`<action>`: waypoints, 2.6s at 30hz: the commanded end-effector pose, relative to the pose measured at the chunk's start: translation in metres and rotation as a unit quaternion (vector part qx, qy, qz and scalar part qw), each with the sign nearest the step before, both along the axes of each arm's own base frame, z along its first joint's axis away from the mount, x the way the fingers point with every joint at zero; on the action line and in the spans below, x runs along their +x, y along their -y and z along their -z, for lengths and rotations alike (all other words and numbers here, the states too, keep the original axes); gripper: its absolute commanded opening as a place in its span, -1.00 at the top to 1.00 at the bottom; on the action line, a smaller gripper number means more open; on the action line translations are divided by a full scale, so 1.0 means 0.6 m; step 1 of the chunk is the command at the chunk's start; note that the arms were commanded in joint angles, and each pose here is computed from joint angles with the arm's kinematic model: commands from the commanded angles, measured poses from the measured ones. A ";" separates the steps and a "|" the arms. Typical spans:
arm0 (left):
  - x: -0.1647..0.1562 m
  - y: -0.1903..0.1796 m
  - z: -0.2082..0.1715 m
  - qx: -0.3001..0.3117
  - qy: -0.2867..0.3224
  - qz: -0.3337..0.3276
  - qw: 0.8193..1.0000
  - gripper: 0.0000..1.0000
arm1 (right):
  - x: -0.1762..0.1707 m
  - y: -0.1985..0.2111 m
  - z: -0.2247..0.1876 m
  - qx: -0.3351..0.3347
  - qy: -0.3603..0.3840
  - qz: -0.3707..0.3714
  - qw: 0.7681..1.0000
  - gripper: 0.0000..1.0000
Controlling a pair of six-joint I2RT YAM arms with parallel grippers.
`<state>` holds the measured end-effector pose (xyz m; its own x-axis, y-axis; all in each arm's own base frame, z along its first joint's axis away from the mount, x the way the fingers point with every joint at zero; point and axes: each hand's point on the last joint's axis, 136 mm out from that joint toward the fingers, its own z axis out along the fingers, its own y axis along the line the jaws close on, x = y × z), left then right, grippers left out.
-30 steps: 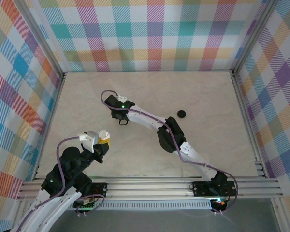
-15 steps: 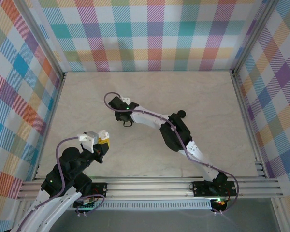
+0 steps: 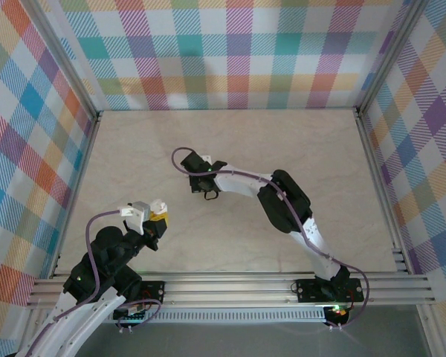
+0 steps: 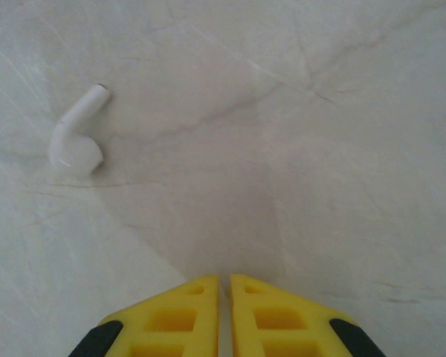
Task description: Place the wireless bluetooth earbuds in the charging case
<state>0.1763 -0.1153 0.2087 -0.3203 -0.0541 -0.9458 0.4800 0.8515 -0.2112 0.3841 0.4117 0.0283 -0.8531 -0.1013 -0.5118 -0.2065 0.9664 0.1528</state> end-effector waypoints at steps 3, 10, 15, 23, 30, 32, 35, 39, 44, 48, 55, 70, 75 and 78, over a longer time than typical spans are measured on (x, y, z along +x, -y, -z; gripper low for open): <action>0.004 -0.008 -0.004 0.004 0.003 -0.014 1.000 1.00 | 0.019 -0.024 -0.071 0.048 0.037 -0.025 0.998 0.58; 0.003 -0.011 -0.009 0.004 0.004 -0.017 1.000 1.00 | 0.041 -0.078 -0.083 0.052 0.038 -0.081 0.995 0.30; 0.003 -0.011 -0.008 0.004 0.005 -0.017 1.000 1.00 | 0.056 -0.091 -0.060 0.042 0.014 -0.058 0.997 0.07; 0.000 -0.013 -0.004 0.007 0.004 -0.017 1.000 1.00 | 0.076 -0.106 -0.025 0.047 0.003 -0.020 0.999 -0.01; -0.004 -0.016 -0.005 0.001 0.006 -0.019 1.000 1.00 | 0.069 -0.101 -0.001 0.040 -0.018 -0.002 0.999 0.08; -0.005 -0.017 -0.007 0.000 0.007 -0.019 1.000 1.00 | 0.061 -0.097 0.006 0.034 -0.029 -0.009 0.999 0.14; -0.006 -0.018 -0.010 0.000 0.007 -0.018 1.000 1.00 | 0.042 -0.095 0.010 0.029 -0.050 -0.032 0.998 0.20; -0.008 -0.017 -0.010 -0.003 0.004 -0.017 1.000 1.00 | 0.025 -0.086 0.010 0.015 -0.059 -0.062 0.996 0.34; -0.008 -0.015 -0.011 -0.013 0.000 -0.017 1.000 1.00 | 0.018 -0.071 0.004 -0.011 -0.051 -0.099 0.994 0.57; -0.009 -0.011 -0.011 -0.016 0.001 -0.010 1.000 1.00 | 0.015 -0.070 -0.002 -0.017 -0.046 -0.138 0.989 0.63; -0.018 0.005 -0.013 -0.013 0.003 0.025 1.000 1.00 | -0.029 -0.061 0.001 -0.021 -0.060 -0.253 0.965 0.64; -0.012 0.024 0.011 -0.063 -0.021 0.033 0.997 1.00 | -0.228 0.115 0.026 -0.063 -0.152 -0.459 0.873 0.50; -0.013 0.016 0.007 -0.070 -0.012 0.023 0.997 1.00 | -0.218 0.152 0.024 -0.110 -0.137 -0.448 0.877 0.17; -0.015 0.016 0.007 -0.066 -0.014 0.024 0.997 1.00 | -0.204 0.149 -0.005 -0.090 -0.120 -0.424 0.893 0.02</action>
